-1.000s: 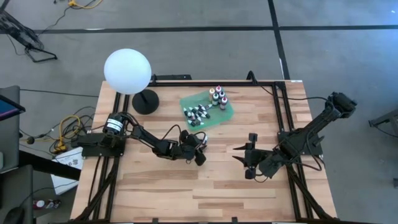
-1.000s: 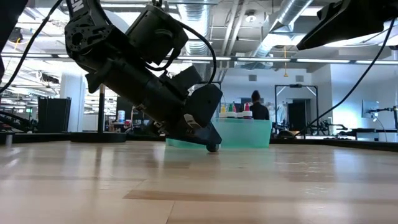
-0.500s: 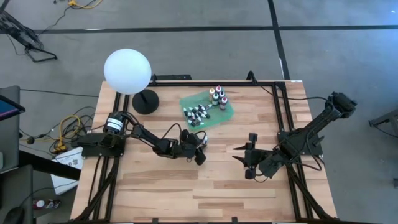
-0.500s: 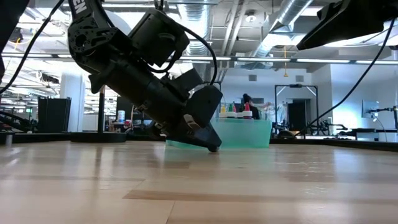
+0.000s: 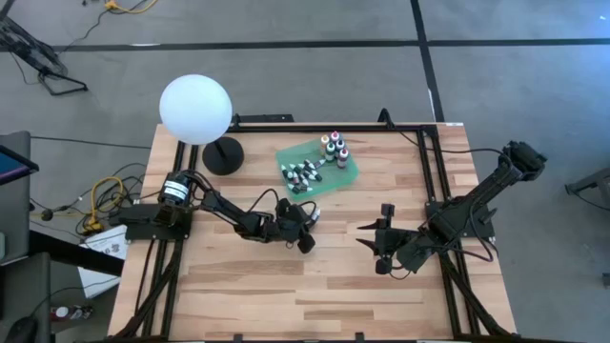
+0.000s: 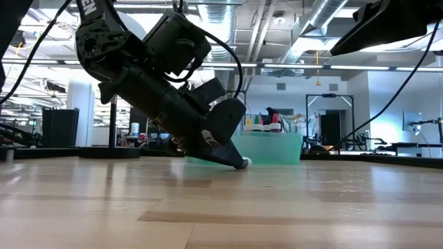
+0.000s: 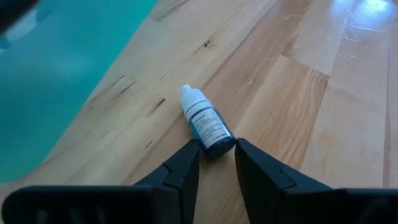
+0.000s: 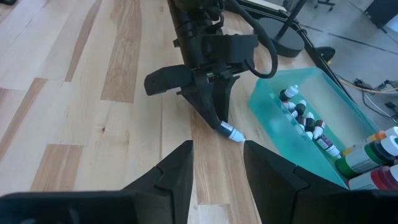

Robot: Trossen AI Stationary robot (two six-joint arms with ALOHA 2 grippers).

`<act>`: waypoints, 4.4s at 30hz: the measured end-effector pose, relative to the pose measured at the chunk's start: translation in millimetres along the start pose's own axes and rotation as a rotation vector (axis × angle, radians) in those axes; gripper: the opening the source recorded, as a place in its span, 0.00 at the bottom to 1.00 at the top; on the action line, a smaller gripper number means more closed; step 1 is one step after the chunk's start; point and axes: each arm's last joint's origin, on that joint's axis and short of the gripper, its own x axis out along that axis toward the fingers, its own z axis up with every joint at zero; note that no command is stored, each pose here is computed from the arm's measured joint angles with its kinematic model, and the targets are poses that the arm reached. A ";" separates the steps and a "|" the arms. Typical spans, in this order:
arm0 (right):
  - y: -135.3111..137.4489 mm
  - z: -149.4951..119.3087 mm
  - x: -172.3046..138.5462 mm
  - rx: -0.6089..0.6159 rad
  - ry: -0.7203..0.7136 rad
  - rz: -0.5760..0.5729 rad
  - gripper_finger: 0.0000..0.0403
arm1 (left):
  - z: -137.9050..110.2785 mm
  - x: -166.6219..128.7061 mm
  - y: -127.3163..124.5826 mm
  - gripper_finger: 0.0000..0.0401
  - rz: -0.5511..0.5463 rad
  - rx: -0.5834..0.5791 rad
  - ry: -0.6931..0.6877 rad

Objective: Pick & Place food coloring
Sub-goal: Put the blue food coloring bottle into the green bin

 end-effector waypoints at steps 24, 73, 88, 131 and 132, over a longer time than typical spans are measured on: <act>0.0 0.1 0.0 0.001 0.000 0.001 0.33 | 8.7 5.8 7.2 0.60 -0.006 -0.111 -0.031; 1.0 -4.1 1.8 0.005 0.031 -0.002 0.33 | -25.0 16.8 -32.9 0.20 -0.017 0.101 0.093; 0.3 -7.1 1.7 0.007 0.054 -0.009 0.33 | -24.7 -9.8 -47.9 0.20 -0.111 0.263 0.202; -8.1 -5.2 8.7 0.040 0.062 -0.047 0.33 | 137.0 -54.5 67.4 0.20 0.183 0.526 0.062; -8.1 -5.2 8.7 0.040 0.062 -0.047 0.33 | 140.1 -52.2 72.9 0.20 0.178 0.509 0.056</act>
